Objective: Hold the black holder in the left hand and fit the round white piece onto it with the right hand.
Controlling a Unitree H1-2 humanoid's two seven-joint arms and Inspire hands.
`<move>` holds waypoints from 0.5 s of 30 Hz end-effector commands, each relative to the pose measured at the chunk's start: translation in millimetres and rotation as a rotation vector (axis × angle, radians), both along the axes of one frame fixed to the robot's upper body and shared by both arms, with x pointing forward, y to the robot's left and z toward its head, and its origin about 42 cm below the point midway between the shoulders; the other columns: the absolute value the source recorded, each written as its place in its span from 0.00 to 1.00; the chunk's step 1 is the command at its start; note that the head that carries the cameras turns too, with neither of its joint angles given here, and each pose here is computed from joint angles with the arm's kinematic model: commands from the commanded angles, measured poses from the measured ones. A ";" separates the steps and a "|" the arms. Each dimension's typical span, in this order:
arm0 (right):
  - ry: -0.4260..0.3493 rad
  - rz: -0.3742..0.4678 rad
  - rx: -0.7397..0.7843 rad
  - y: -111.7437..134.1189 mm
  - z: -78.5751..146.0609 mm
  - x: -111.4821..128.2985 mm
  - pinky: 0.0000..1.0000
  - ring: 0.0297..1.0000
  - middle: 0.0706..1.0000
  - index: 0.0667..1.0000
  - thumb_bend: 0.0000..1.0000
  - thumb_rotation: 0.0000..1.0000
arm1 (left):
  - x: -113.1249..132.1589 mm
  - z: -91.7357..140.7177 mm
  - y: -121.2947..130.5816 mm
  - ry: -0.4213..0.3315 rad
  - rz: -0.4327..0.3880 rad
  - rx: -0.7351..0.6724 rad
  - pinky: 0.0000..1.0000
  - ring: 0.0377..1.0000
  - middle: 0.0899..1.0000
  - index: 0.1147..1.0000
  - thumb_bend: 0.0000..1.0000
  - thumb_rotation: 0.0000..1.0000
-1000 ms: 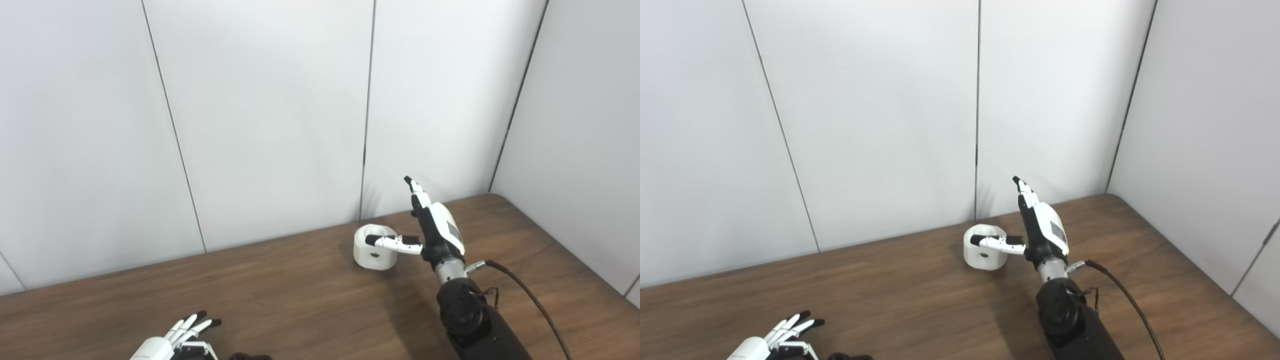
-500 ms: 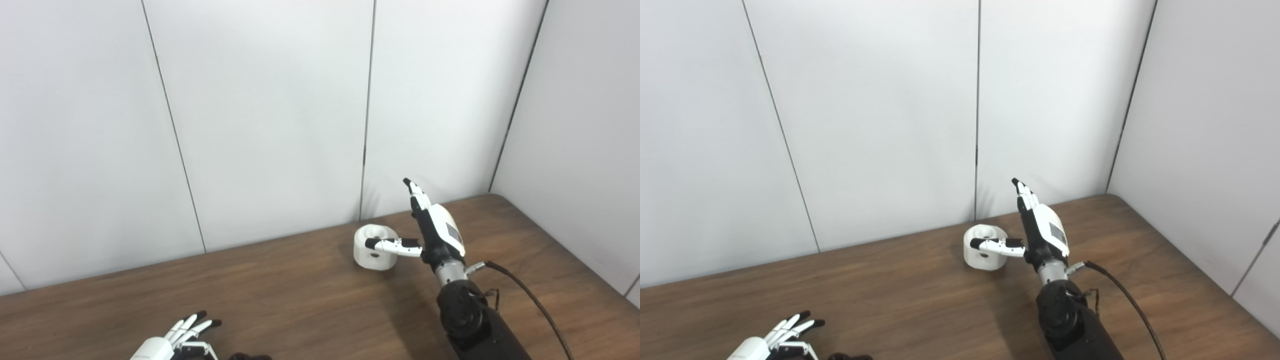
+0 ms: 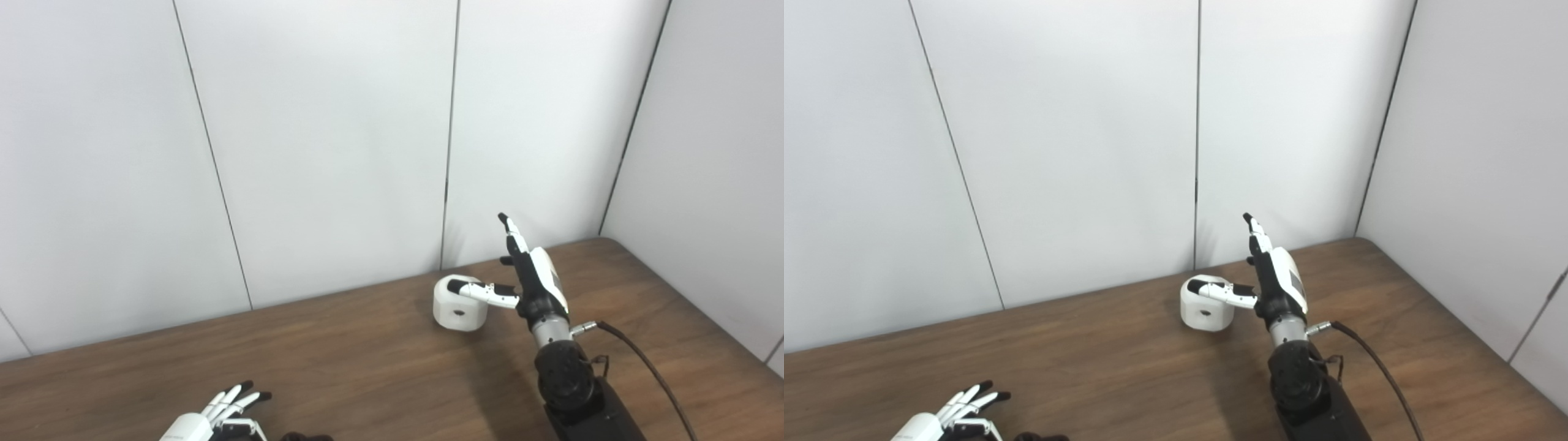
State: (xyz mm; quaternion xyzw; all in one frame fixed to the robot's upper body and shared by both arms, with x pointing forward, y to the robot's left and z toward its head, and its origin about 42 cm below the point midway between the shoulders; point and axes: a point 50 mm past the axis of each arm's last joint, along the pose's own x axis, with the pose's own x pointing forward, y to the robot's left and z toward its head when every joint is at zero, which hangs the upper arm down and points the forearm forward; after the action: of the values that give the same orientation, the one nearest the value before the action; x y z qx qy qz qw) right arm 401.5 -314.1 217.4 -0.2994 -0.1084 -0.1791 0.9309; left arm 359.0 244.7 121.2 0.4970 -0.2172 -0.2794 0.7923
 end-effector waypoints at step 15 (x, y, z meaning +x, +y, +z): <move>-0.042 0.075 -0.012 -0.7 30.8 3.4 0.87 1.00 1.00 0.46 0.51 0.15 | -5.3 -18.6 0.9 0.060 -0.026 0.102 1.00 1.00 0.91 0.41 0.52 0.05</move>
State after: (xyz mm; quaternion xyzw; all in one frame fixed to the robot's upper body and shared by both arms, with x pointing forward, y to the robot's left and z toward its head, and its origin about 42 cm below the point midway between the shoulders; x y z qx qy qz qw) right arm 400.4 -310.8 223.6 -0.2912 -0.1122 -0.1549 0.9373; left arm 359.7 244.1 120.5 0.4958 -0.2202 -0.2796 0.7922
